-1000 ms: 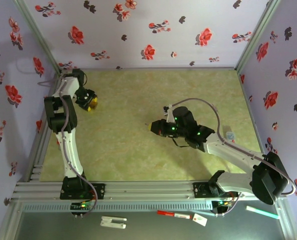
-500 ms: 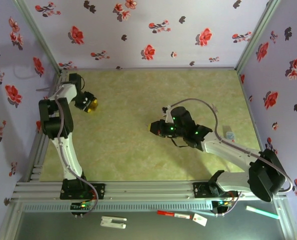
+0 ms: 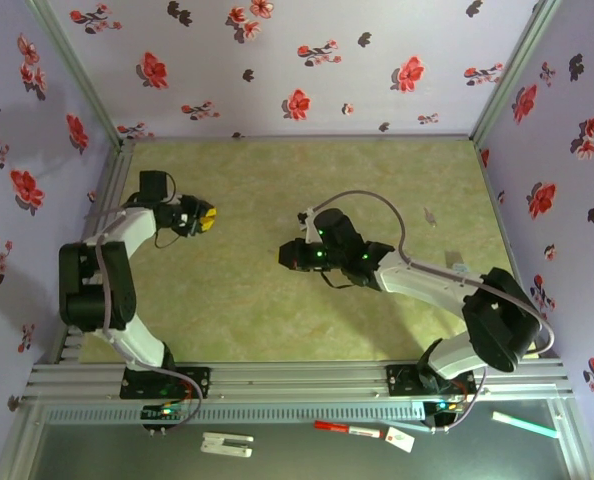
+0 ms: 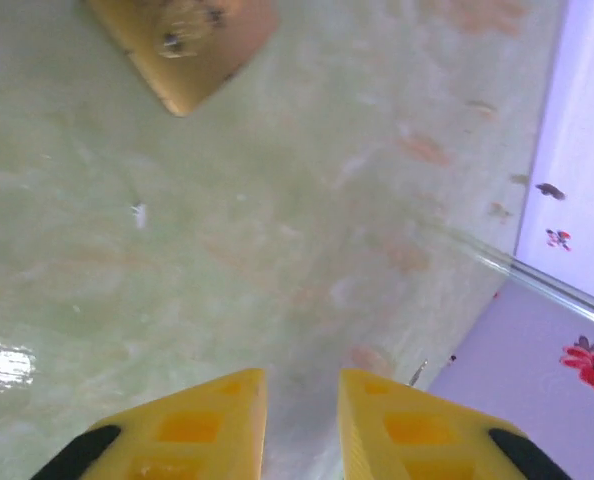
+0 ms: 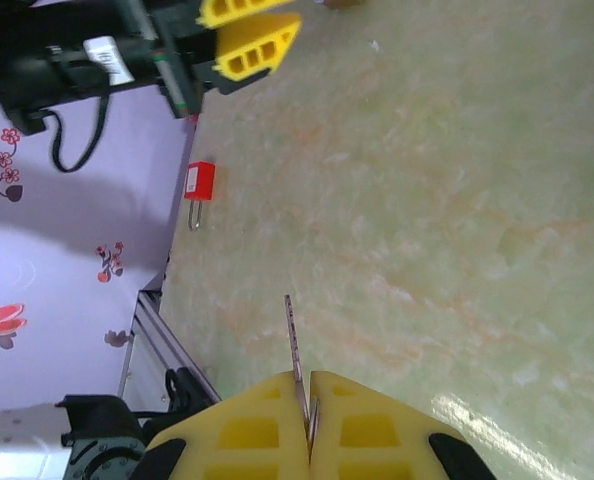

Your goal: Unlock with the key

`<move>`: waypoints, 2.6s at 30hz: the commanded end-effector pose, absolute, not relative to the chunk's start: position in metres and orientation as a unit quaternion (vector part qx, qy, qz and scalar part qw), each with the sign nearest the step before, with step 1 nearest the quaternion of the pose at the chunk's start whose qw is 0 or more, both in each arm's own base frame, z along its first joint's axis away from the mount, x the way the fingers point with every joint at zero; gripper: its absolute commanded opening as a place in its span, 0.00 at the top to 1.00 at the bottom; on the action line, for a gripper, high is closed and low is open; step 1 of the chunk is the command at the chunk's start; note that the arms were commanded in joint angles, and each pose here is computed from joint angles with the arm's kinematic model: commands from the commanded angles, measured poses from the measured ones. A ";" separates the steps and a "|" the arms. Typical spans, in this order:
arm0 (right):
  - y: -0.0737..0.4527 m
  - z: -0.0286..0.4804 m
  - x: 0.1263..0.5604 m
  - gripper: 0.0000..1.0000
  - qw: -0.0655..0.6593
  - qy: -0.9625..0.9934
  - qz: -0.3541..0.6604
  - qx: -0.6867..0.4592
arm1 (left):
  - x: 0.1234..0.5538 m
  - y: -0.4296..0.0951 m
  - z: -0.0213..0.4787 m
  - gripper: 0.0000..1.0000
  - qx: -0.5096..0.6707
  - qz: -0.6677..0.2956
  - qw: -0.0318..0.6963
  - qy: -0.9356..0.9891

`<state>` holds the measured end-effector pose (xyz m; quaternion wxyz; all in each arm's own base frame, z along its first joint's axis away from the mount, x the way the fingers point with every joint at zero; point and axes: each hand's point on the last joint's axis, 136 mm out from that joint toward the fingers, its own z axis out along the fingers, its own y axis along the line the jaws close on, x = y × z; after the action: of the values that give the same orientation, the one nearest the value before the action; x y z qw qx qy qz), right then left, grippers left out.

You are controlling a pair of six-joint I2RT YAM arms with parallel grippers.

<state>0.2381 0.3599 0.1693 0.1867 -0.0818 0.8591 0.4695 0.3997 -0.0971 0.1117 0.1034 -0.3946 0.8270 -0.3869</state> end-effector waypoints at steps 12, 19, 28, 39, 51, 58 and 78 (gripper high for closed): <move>0.343 0.184 0.237 1.00 0.221 0.862 0.447 -0.088 | 0.418 -0.063 0.089 0.31 -0.429 -0.180 0.060 0.883; 0.326 0.187 0.227 1.00 0.230 0.863 0.442 -0.081 | 0.438 -0.057 0.067 0.00 -0.468 -0.133 0.043 0.872; 0.310 0.181 0.221 1.00 0.234 0.867 0.434 -0.077 | 0.440 -0.052 0.054 0.01 -0.523 -0.032 -0.009 0.852; 0.297 0.176 0.217 1.00 0.235 0.866 0.435 -0.073 | 0.449 -0.062 0.041 0.02 -0.548 -0.016 -0.018 0.836; 0.286 0.171 0.210 1.00 0.232 0.866 0.439 -0.063 | 0.465 -0.062 0.025 0.05 -0.566 -0.027 0.003 0.824; 0.280 0.167 0.208 1.00 0.234 0.866 0.439 -0.054 | 0.466 -0.063 0.012 0.08 -0.575 -0.029 -0.001 0.818; 0.281 0.171 0.208 1.00 0.237 0.864 0.441 -0.054 | 0.468 -0.068 0.015 0.57 -0.552 -0.079 0.010 0.830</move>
<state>0.2049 0.2818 0.1645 0.2272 -0.0591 0.8683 0.4371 0.4557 -0.0619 0.0202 -0.0058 -0.5678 0.8219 -0.0453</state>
